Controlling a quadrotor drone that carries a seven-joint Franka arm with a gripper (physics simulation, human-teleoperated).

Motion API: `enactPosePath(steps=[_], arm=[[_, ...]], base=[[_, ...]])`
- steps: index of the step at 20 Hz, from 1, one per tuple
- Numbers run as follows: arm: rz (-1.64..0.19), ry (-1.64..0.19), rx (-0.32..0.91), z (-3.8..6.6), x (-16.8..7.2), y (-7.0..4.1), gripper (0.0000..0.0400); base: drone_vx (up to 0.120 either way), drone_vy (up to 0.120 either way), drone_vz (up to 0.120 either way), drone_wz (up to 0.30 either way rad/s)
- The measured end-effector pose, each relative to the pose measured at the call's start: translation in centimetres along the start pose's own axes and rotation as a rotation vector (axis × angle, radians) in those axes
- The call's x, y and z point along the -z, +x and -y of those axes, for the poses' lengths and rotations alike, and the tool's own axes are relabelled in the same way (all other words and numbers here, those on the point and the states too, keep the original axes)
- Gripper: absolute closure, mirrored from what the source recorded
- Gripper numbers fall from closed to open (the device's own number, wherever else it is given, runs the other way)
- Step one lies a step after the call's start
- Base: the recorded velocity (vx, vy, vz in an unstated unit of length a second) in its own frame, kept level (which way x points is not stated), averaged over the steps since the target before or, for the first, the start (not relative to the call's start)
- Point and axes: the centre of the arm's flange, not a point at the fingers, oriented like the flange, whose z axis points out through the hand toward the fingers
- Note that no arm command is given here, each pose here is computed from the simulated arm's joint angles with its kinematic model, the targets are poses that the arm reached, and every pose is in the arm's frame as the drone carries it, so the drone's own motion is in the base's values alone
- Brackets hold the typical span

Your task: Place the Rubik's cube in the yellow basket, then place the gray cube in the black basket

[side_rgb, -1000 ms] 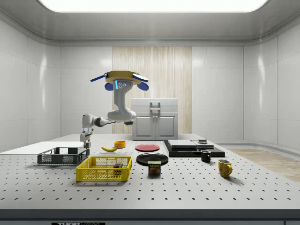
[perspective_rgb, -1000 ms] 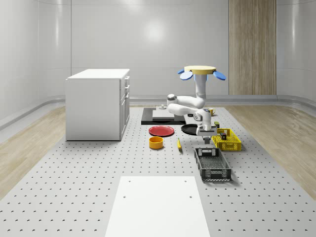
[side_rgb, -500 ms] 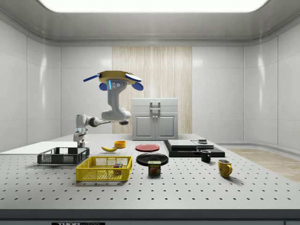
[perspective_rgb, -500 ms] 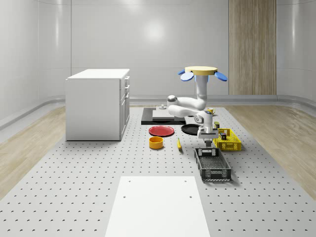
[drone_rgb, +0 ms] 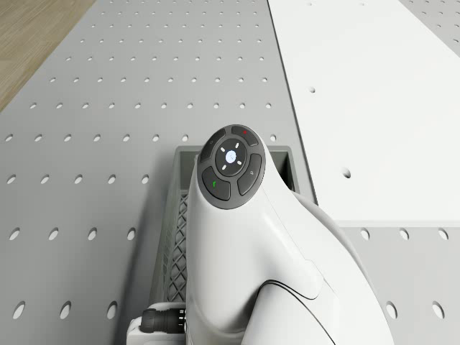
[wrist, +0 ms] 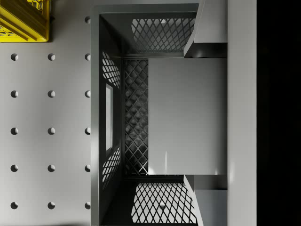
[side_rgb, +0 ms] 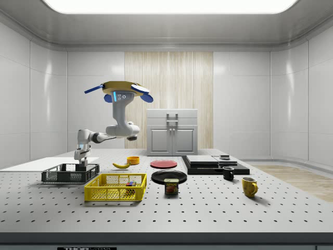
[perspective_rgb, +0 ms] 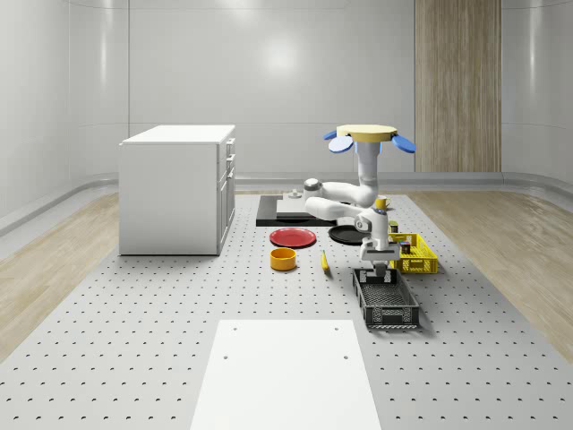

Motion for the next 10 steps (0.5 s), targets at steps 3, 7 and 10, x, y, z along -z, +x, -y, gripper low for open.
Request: enactPosePath(steps=[3, 7, 10], arm=[[0.0, 0.0, 0.0, 0.0, 0.0, 0.0, 0.0149], [0.0, 0.0, 0.0, 0.0, -0.8, 0.0, 0.0149], [0.0, 0.0, 0.0, 0.0, -1.9, 0.0, 0.0149]], base=[[0.107, 0.0, -0.013, 0.0], [0.0, 0.0, 0.0, 0.0], [0.0, 0.0, 0.0, 0.0]])
